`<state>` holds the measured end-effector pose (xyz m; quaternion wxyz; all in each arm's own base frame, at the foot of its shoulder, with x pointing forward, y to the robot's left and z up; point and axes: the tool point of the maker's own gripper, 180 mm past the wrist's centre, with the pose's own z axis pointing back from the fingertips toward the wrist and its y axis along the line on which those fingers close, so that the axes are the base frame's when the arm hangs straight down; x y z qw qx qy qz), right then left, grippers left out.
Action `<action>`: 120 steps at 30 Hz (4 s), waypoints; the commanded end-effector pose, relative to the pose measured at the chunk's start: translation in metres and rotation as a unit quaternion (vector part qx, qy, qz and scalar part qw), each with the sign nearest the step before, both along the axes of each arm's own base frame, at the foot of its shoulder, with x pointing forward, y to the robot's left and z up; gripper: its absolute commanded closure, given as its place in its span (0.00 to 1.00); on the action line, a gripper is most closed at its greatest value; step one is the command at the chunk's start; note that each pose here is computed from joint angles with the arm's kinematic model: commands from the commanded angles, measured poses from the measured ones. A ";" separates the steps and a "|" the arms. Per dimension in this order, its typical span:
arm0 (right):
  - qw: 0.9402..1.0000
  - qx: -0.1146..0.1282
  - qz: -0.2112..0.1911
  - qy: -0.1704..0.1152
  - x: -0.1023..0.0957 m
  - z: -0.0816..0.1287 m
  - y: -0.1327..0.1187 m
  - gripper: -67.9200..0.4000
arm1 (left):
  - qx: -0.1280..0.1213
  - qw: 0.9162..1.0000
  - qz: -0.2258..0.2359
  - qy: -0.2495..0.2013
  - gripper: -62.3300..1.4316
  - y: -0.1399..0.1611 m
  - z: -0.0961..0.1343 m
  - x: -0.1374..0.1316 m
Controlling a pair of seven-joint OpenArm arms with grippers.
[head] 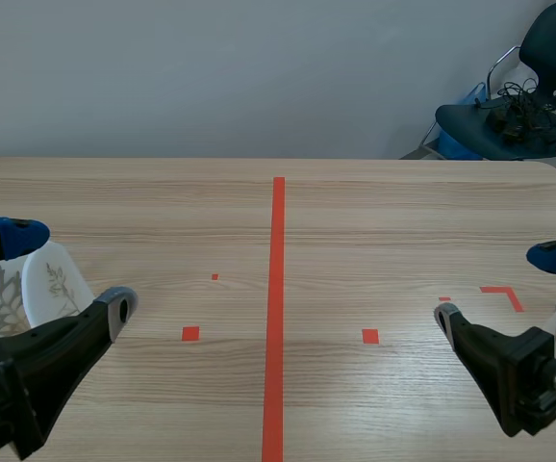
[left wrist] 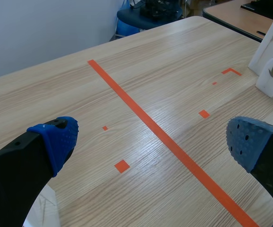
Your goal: Do the leaf sorting experiment
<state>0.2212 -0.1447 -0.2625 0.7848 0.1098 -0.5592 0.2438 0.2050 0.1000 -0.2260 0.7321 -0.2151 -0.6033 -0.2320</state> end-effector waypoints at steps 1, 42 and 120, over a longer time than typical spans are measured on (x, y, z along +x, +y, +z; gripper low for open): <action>1.000 0.002 0.001 -0.021 0.006 0.011 0.000 0.00 | -0.010 1.000 -0.001 -0.010 0.00 -0.003 0.007 0.001; 1.000 0.004 -0.004 -0.016 0.005 0.009 0.000 0.00 | -0.010 1.000 -0.001 -0.010 0.00 -0.003 0.007 0.001; 1.000 0.003 -0.004 -0.016 0.005 0.009 0.000 0.00 | 0.002 1.000 0.021 0.010 0.00 -0.098 -0.141 0.105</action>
